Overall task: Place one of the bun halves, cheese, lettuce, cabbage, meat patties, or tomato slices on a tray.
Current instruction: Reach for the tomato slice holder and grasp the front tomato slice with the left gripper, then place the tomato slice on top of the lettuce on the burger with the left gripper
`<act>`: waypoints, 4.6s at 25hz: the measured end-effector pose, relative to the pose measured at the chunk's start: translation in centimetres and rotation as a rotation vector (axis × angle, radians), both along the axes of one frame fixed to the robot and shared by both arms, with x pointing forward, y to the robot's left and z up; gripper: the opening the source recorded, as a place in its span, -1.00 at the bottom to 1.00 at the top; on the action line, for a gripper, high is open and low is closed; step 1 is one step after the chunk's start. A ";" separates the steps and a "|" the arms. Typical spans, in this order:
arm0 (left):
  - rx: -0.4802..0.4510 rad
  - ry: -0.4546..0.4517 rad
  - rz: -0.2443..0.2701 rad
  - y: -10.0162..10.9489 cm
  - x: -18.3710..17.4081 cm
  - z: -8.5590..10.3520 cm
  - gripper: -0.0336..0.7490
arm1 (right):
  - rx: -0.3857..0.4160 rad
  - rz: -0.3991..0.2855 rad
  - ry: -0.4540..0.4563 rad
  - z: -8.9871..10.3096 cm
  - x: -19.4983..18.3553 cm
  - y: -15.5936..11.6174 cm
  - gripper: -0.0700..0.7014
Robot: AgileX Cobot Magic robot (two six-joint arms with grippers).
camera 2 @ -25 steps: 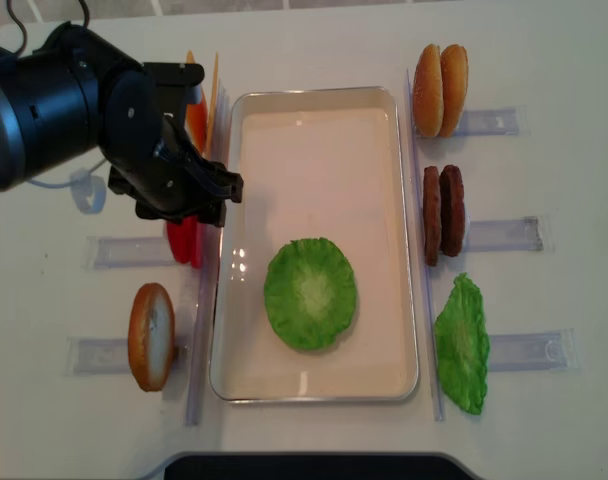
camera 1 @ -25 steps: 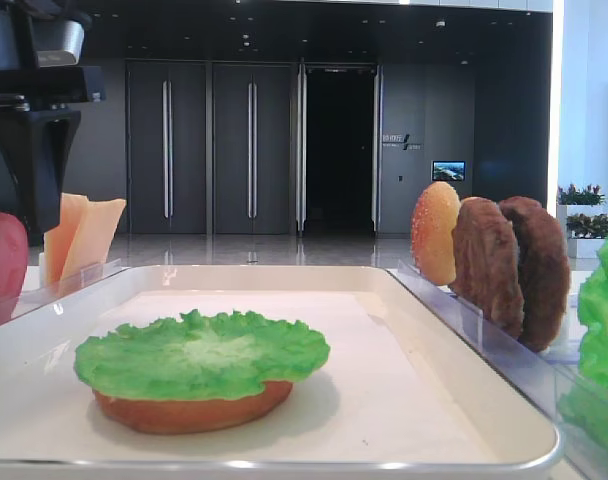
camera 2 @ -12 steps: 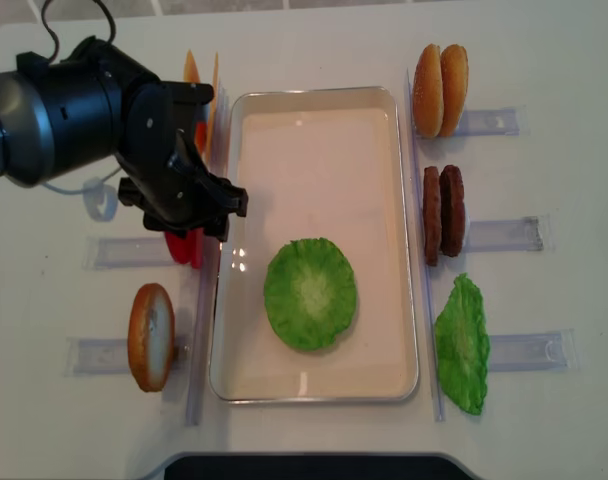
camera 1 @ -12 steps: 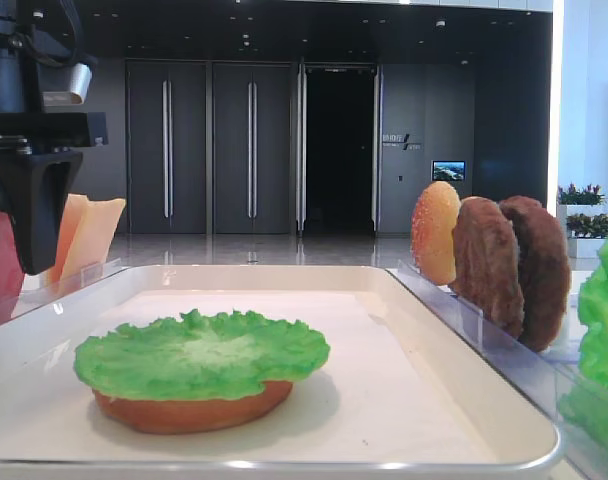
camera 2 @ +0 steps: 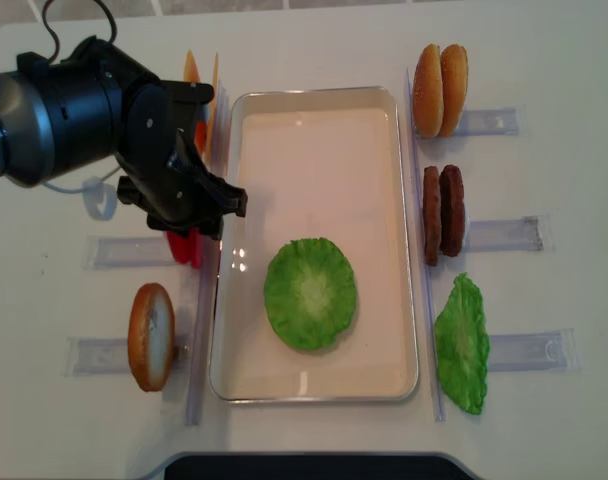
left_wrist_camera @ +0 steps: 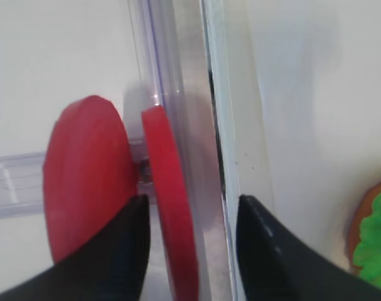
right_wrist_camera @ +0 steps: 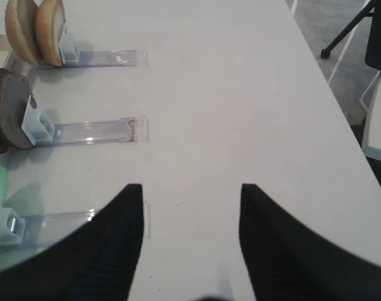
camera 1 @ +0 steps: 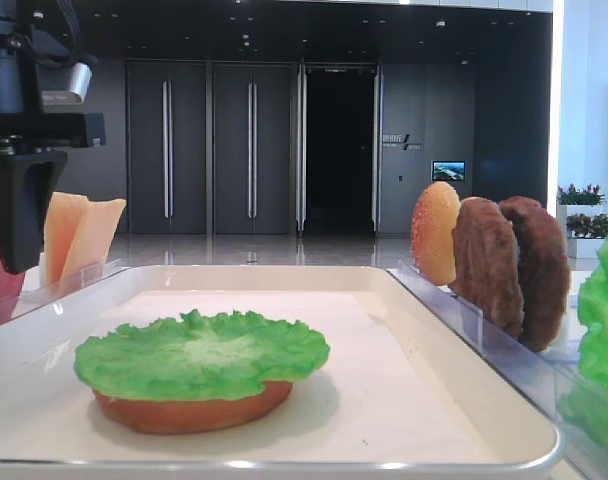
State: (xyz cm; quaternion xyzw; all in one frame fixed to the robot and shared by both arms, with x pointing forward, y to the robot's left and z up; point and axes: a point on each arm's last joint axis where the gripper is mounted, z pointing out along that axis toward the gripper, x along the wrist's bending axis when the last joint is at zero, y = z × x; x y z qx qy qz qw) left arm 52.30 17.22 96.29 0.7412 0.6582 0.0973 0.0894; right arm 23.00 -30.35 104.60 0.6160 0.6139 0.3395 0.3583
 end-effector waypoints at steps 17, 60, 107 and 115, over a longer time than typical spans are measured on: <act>0.035 0.019 -0.006 0.1 0.2 1.0 -0.79 | 0.000 0.000 0.000 0.0 0.0 0.0 0.13; -0.202 -0.172 0.070 5.9 -13.3 11.3 -0.79 | 0.001 0.000 0.000 0.0 0.0 0.0 0.13; -1.150 0.035 -0.085 1.1 -9.5 -1.5 -0.79 | 0.001 0.000 0.000 0.0 0.0 0.0 0.13; -1.129 0.099 -0.070 0.9 -8.8 -3.9 -0.79 | 0.001 -0.001 0.000 0.0 0.0 0.0 0.13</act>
